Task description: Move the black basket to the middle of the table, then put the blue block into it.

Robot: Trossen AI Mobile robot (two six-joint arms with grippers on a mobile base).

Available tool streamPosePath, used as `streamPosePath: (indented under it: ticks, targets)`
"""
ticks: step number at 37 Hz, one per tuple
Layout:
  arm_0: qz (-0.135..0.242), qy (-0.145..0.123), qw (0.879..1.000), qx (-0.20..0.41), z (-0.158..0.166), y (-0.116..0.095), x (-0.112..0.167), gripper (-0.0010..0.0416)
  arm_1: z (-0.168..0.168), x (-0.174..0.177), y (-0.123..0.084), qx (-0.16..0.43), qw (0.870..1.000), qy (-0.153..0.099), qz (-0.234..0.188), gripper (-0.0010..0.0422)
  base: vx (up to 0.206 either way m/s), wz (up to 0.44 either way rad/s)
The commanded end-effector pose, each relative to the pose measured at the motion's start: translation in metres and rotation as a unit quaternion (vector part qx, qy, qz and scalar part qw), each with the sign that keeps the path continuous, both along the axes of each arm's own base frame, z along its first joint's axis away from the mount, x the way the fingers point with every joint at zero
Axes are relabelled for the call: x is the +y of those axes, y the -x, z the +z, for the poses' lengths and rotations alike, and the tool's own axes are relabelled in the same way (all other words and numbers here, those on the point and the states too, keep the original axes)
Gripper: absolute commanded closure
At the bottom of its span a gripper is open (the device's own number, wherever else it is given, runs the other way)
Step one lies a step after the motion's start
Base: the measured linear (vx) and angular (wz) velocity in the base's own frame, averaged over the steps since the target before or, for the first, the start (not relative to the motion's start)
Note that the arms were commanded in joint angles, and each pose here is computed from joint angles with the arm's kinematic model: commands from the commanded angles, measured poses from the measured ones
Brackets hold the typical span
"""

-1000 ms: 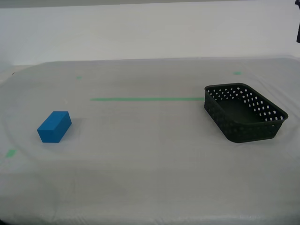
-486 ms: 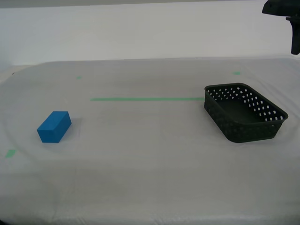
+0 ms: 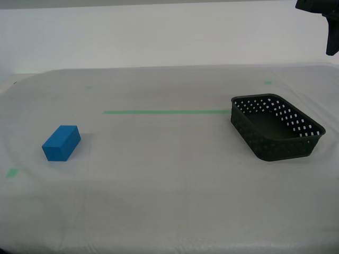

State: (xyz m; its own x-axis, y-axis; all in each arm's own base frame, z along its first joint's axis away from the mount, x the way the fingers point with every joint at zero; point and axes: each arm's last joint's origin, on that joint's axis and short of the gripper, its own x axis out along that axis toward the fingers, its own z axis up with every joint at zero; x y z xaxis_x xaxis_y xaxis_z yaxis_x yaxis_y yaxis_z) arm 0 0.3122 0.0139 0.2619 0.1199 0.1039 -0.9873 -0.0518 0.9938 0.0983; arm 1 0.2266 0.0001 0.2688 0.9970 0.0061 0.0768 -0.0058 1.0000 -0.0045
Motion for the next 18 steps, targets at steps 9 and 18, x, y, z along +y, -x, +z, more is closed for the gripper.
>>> streamPosePath:
  ticks: [9,18]
  targets:
    - [0.041,0.005,0.999,-0.007,0.003,0.003,0.021,0.0406,0.001,0.000,0.000,-0.003,1.000,-0.001,0.000,0.0412,0.000,0.000]
    - [0.051,0.025,0.998,-0.014,0.003,0.003,0.028,0.0401,0.001,0.000,0.000,-0.003,1.000,-0.001,0.000,0.0412,0.000,0.000]
